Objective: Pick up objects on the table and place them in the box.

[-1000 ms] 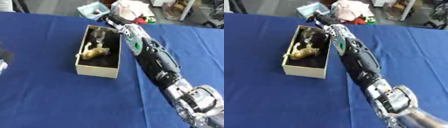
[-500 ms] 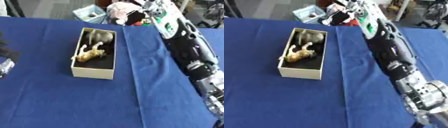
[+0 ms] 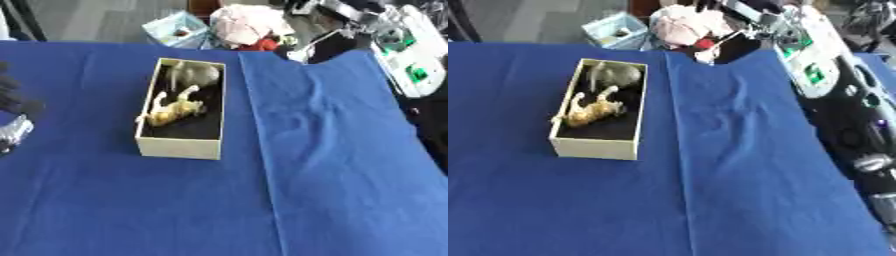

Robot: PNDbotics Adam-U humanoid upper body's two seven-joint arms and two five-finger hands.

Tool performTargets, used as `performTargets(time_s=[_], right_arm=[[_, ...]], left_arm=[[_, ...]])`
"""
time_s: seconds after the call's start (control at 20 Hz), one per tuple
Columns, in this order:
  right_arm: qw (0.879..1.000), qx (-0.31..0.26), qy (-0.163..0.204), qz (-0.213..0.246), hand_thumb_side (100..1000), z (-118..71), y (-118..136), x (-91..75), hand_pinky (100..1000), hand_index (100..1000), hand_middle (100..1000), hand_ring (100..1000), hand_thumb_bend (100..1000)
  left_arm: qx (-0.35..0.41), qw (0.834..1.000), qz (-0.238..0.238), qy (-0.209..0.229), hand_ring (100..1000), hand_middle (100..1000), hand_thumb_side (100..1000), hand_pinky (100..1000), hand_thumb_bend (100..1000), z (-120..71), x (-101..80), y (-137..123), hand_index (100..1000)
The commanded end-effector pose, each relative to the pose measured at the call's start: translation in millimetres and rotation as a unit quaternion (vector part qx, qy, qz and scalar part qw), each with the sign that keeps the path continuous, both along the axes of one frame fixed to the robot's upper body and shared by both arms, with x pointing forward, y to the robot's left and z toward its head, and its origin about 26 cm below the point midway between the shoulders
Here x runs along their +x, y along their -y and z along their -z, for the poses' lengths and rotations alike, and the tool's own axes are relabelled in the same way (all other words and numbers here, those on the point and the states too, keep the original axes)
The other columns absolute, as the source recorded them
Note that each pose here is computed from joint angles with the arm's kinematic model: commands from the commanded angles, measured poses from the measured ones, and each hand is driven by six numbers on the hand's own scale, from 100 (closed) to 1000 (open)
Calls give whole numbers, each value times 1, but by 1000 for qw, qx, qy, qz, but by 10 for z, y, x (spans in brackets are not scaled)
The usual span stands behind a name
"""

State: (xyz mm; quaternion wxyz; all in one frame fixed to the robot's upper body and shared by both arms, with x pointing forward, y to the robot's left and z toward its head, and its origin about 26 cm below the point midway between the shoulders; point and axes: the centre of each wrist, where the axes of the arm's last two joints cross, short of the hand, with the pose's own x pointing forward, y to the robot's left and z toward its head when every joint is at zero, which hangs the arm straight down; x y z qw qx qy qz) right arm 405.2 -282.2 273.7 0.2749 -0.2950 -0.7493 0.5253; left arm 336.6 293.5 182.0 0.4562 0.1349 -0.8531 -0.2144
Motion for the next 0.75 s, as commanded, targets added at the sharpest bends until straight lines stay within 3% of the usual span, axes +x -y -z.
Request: performTargets(time_s=[0.05,0.4,0.75], right_arm=[[998,54,35,12,227,-73,112,-138,690,843,740,690,303],[981,188,29,45,218,342,293,-315,640,802,685,631,247],[968,244,-8,64,224,592,446,-380,621,786,664,614,223]], left_arm=[[7,1000,-10,15,580,594,233,542,443,-93,-16,-64,800],[-2,1000,-24,18,581,594,230,541,445,-81,-28,-104,799],[-3,999,-30,18,582,595,232,541,447,-70,-32,-118,799]])
